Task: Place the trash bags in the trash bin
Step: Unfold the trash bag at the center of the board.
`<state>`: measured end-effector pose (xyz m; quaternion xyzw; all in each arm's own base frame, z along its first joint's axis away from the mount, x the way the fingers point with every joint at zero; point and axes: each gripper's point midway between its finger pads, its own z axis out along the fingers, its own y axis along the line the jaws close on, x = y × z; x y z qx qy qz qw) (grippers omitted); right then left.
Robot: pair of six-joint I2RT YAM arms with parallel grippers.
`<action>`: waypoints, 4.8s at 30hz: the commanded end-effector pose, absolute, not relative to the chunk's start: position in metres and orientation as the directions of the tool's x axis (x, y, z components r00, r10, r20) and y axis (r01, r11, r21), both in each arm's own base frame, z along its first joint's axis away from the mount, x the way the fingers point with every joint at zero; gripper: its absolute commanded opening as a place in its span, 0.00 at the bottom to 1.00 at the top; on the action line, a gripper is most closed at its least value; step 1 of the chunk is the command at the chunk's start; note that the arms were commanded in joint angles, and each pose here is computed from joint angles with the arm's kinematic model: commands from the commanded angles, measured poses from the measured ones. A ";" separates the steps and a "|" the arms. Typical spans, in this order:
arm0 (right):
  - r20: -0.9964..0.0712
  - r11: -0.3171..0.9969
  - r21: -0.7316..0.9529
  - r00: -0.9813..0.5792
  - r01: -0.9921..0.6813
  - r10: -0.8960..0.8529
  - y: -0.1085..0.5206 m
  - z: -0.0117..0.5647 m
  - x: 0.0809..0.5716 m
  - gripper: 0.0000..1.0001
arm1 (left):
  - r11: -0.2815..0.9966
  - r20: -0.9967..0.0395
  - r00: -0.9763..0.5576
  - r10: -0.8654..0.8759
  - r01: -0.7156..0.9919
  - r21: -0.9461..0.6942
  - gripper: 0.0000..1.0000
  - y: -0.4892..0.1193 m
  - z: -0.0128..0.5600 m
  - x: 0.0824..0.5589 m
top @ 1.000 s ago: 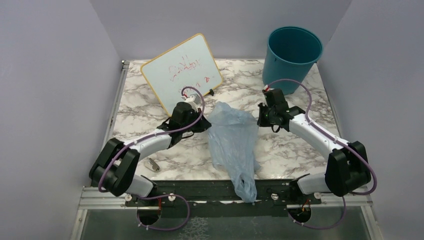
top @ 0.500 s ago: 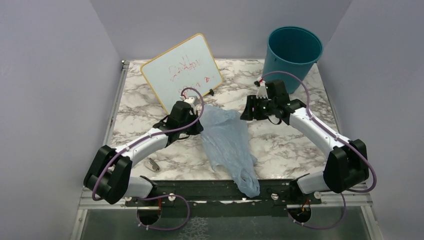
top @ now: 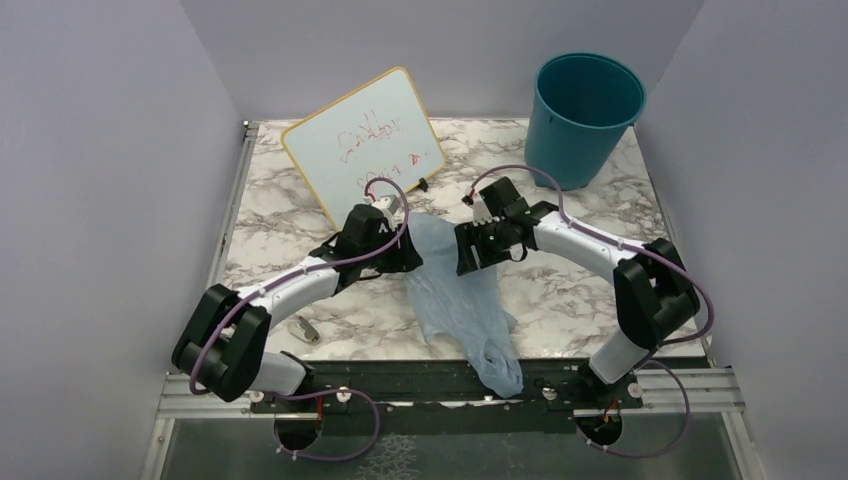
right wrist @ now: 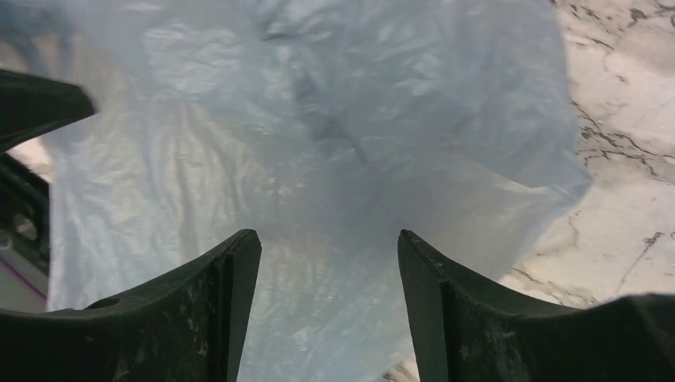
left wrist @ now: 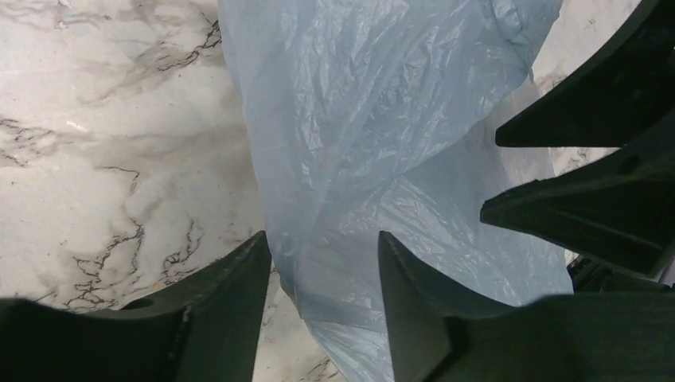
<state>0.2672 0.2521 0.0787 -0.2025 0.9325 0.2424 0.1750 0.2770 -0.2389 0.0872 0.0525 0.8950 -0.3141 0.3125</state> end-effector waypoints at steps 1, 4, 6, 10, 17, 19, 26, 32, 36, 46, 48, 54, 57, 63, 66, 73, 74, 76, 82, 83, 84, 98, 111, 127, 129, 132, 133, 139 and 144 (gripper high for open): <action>-0.392 0.817 0.299 -0.844 -0.493 -0.366 0.238 0.058 0.272 0.70 | 0.801 -0.625 -0.766 -0.152 0.275 -0.532 0.59 -0.233 0.100 0.280; -0.351 0.851 0.249 -0.862 -0.463 -0.366 0.228 0.042 0.272 0.68 | 0.834 -0.642 -0.753 -0.145 0.257 -0.489 0.69 -0.220 0.102 0.277; -0.361 0.854 0.241 -0.860 -0.461 -0.362 0.226 0.042 0.273 0.65 | 0.862 -0.655 -0.747 -0.117 0.250 -0.440 0.72 -0.209 0.103 0.277; -0.398 0.852 0.237 -0.847 -0.467 -0.353 0.226 0.057 0.275 0.64 | 0.897 -0.695 -0.701 -0.156 0.193 -0.397 0.74 -0.190 0.116 0.279; -0.546 0.900 0.189 -0.804 -0.393 -0.237 0.223 0.106 0.305 0.64 | 0.877 -0.727 -0.633 -0.264 0.155 -0.454 0.85 -0.179 0.127 0.274; -0.586 0.912 0.209 -0.792 -0.353 -0.172 0.225 0.120 0.315 0.66 | 0.886 -0.723 -0.641 -0.258 0.142 -0.442 0.86 -0.176 0.123 0.273; -0.621 0.893 0.367 -0.784 -0.261 0.026 0.255 0.131 0.339 0.68 | 0.880 -0.716 -0.652 -0.250 0.156 -0.449 0.87 -0.178 0.121 0.271; -0.584 0.878 0.437 -0.804 -0.196 0.112 0.272 0.116 0.355 0.59 | 0.874 -0.681 -0.685 -0.258 0.134 -0.466 0.87 -0.181 0.106 0.268; -0.567 0.920 0.363 -0.819 -0.150 0.090 0.264 0.094 0.365 0.41 | 0.860 -0.672 -0.691 -0.267 0.145 -0.490 0.87 -0.185 0.105 0.264; -0.587 0.788 0.519 -0.808 -0.330 0.049 0.284 0.149 0.363 0.00 | 0.843 -0.674 -0.666 -0.321 0.123 -0.524 0.98 -0.167 0.113 0.266; -0.476 0.525 0.758 -0.879 -0.387 0.038 0.302 0.190 0.351 0.01 | 0.785 -0.655 -0.644 -0.395 0.134 -0.605 0.99 -0.161 0.127 0.273; -0.448 0.164 0.876 -0.891 -0.454 -0.071 0.305 0.273 0.304 0.01 | 0.707 -0.643 -0.598 -0.479 0.171 -0.686 0.99 -0.146 0.158 0.282; -0.487 -0.073 0.872 -0.873 -0.485 -0.018 0.296 0.318 0.270 0.01 | 0.706 -0.655 -0.567 -0.500 0.172 -0.687 0.99 -0.139 0.172 0.281; -0.591 -0.274 0.787 -0.804 -0.553 -0.072 0.279 0.370 0.218 0.01 | 0.803 -0.731 -0.468 -0.496 0.073 -0.592 0.99 -0.103 0.189 0.284; -0.604 -0.211 0.789 -0.792 -0.577 -0.092 0.282 0.351 0.227 0.01 | 0.843 -0.756 -0.452 -0.473 0.018 -0.538 0.99 -0.089 0.188 0.285; -0.284 0.583 0.790 -0.956 -0.190 0.073 0.233 0.132 0.329 0.01 | 0.798 -0.744 -0.498 -0.446 0.154 -0.582 0.99 -0.114 0.186 0.282; -0.262 0.585 0.798 -0.958 -0.146 0.118 0.225 0.122 0.334 0.01 | 0.785 -0.740 -0.511 -0.437 0.185 -0.592 0.99 -0.120 0.184 0.281; -0.251 0.667 0.742 -0.950 -0.065 0.186 0.205 0.103 0.345 0.01 | 0.745 -0.727 -0.553 -0.407 0.259 -0.614 0.99 -0.136 0.179 0.279; -0.225 0.727 0.680 -0.970 -0.091 0.090 0.194 0.071 0.332 0.00 | 0.616 -0.697 -0.644 -0.317 0.418 -0.667 0.88 -0.181 0.172 0.278; -0.232 0.753 0.652 -0.969 -0.093 0.082 0.189 0.065 0.331 0.01 | 0.622 -0.695 -0.646 -0.316 0.412 -0.666 0.89 -0.184 0.168 0.281; -0.242 0.773 0.626 -0.968 -0.100 0.070 0.183 0.060 0.329 0.01 | 0.626 -0.690 -0.652 -0.315 0.404 -0.668 0.90 -0.187 0.164 0.283; -0.232 0.927 0.359 -0.972 -0.111 -0.027 0.134 0.015 0.308 0.01 | 0.740 -0.635 -0.709 -0.307 0.242 -0.627 0.87 -0.205 0.112 0.337; -0.283 0.903 0.405 -0.959 -0.144 -0.026 0.145 0.013 0.300 0.01 | 0.468 -0.575 -0.805 -0.144 0.457 -0.756 0.93 -0.325 0.117 0.307; -0.275 0.876 0.455 -0.961 -0.162 -0.035 0.155 0.024 0.300 0.01 | 0.387 -0.510 -0.853 -0.111 0.436 -0.813 0.77 -0.379 0.089 0.338; -0.287 0.874 0.457 -0.957 -0.166 -0.032 0.156 0.031 0.303 0.01 | 0.359 -0.511 -0.855 -0.088 0.452 -0.817 0.62 -0.383 0.093 0.333; -0.312 0.867 0.466 -0.950 -0.175 -0.025 0.158 0.044 0.307 0.01 | 0.361 -0.528 -0.844 -0.091 0.466 -0.808 0.32 -0.378 0.099 0.331; -0.321 0.864 0.471 -0.947 -0.180 -0.022 0.159 0.049 0.308 0.01 | 0.357 -0.534 -0.841 -0.092 0.472 -0.806 0.24 -0.375 0.102 0.330; -0.411 0.893 0.407 -0.912 -0.192 -0.009 0.150 0.081 0.323 0.01 | 0.362 -0.552 -0.822 -0.139 0.477 -0.801 0.02 -0.341 0.122 0.334; -0.542 0.958 0.256 -0.840 -0.125 0.035 0.119 0.113 0.343 0.01 | 0.468 -0.555 -0.792 -0.254 0.402 -0.787 0.00 -0.266 0.129 0.348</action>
